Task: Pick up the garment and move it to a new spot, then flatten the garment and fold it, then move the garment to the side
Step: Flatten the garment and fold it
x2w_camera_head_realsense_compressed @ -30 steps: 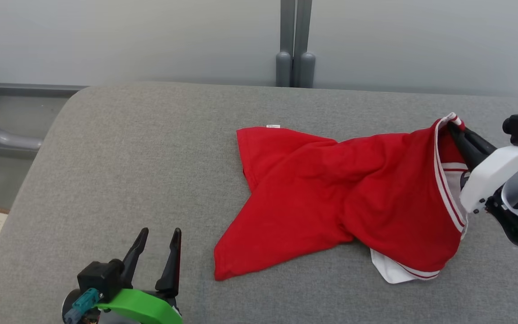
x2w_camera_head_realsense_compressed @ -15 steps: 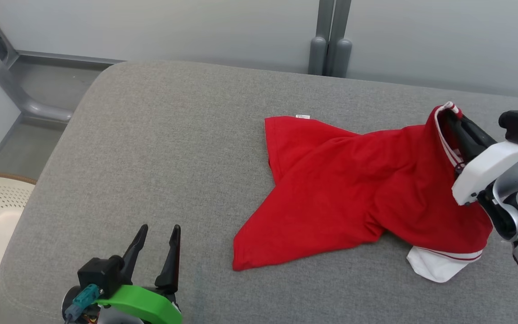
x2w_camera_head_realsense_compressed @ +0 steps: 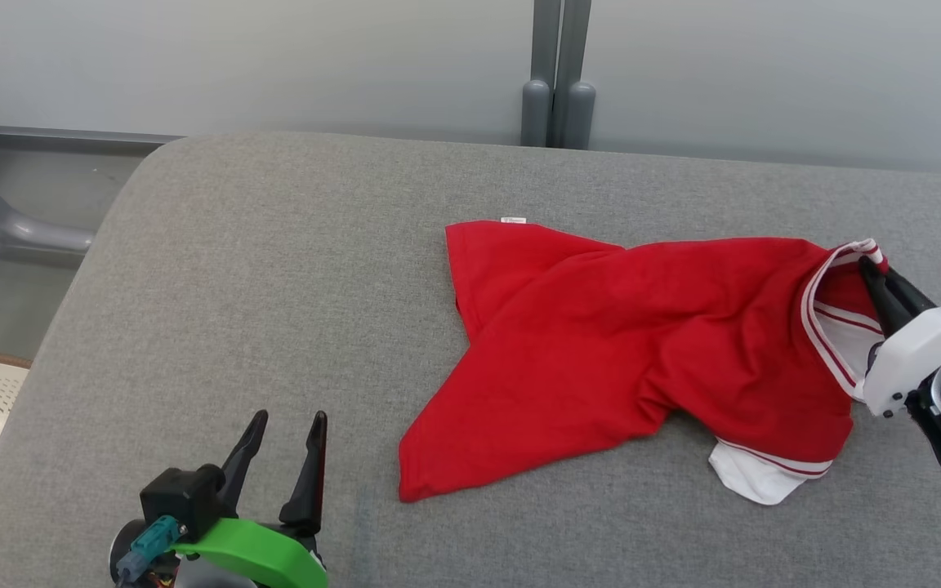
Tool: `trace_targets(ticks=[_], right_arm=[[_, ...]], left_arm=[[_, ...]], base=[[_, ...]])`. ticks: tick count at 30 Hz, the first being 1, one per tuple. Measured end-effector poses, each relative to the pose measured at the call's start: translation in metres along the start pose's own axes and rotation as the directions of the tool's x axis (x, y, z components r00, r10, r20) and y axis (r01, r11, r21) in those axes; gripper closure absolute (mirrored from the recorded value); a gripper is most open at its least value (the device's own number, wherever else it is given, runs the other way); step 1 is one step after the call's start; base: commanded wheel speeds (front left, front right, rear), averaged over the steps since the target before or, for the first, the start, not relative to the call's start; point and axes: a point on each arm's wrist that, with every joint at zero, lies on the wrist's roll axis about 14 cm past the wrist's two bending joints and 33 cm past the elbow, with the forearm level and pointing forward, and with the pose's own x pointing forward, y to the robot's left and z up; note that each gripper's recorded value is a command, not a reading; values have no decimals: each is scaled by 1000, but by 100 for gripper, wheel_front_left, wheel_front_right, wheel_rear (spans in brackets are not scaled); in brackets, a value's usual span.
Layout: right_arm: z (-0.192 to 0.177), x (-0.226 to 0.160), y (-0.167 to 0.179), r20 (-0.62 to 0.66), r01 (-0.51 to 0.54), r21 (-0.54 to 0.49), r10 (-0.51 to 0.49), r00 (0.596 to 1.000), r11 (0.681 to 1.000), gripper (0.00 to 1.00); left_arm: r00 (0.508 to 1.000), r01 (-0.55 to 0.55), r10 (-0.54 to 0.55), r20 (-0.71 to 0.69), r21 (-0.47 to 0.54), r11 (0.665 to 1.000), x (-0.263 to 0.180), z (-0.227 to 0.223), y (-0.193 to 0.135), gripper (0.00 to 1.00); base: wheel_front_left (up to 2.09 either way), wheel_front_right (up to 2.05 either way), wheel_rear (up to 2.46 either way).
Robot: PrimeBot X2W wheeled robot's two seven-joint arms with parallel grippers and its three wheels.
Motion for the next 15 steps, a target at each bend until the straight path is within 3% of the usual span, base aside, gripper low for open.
trace_targets(ticks=[13, 14, 15], right_arm=[[-31, -20, -8, -44, 61, 55, -58, 997, 997, 100], [-32, -22, -14, -42, 83, 61, -80, 996, 995, 90], [-33, -24, -21, -41, 104, 64, -102, 994, 993, 39]], left_arm=[[1000, 11, -11, 1, 6, 1000, -5, 2, -3, 0], [1000, 13, -13, -1, 6, 1000, -5, 2, -3, 0], [1000, 15, -15, -1, 7, 1000, -4, 2, -4, 0]], base=[[0, 0, 0], [0, 0, 0], [0, 0, 0]])
